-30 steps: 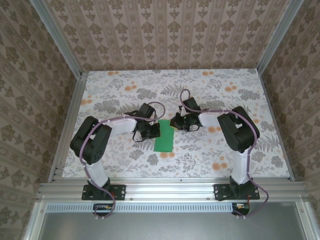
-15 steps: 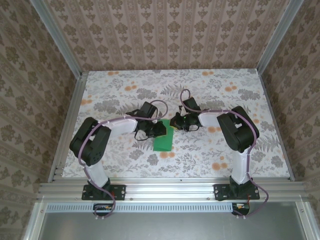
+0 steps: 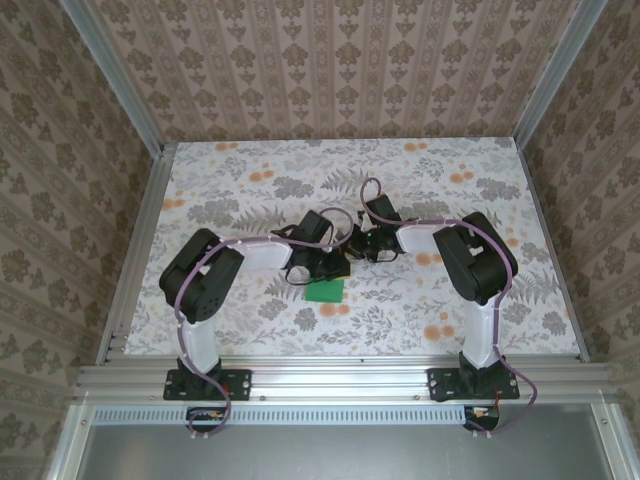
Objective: Fold a paper plane with a square sheet of paper (pick it up from the middle)
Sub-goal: First fold in half a square sheet of paper at the center of the table.
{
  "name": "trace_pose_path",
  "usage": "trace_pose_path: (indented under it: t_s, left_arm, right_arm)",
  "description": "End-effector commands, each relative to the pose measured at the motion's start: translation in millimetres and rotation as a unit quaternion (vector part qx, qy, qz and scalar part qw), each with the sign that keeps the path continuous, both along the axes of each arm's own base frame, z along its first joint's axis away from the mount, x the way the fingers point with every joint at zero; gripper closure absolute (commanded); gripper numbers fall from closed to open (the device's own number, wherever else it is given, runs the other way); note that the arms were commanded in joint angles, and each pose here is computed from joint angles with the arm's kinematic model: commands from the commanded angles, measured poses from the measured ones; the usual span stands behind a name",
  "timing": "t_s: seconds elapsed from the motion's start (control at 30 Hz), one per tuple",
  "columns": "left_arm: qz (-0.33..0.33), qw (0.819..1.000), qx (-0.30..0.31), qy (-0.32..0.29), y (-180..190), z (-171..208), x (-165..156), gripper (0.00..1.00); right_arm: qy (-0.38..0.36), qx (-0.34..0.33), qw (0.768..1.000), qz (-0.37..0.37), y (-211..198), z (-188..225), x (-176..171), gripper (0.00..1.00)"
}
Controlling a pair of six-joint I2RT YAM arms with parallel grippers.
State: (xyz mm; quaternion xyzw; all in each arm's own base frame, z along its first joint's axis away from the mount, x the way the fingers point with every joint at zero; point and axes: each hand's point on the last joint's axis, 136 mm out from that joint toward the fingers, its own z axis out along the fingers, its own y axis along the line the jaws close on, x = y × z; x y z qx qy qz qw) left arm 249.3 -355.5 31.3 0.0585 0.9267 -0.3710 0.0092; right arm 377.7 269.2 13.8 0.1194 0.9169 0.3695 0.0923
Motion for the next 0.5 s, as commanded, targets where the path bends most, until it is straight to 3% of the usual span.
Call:
trace_pose_path:
  t_s: [0.0, 0.47]
  left_arm:
    - [0.013, 1.000, 0.023, 0.011, 9, -13, -6, 0.94]
    - [-0.014, 0.997, 0.059, 0.040, 27, -32, -46, 0.94]
  right_arm:
    - [0.058, -0.059, 0.996, -0.024, -21, -46, -20, 0.92]
    - [0.071, -0.079, 0.994, -0.034, -30, -54, -19, 0.92]
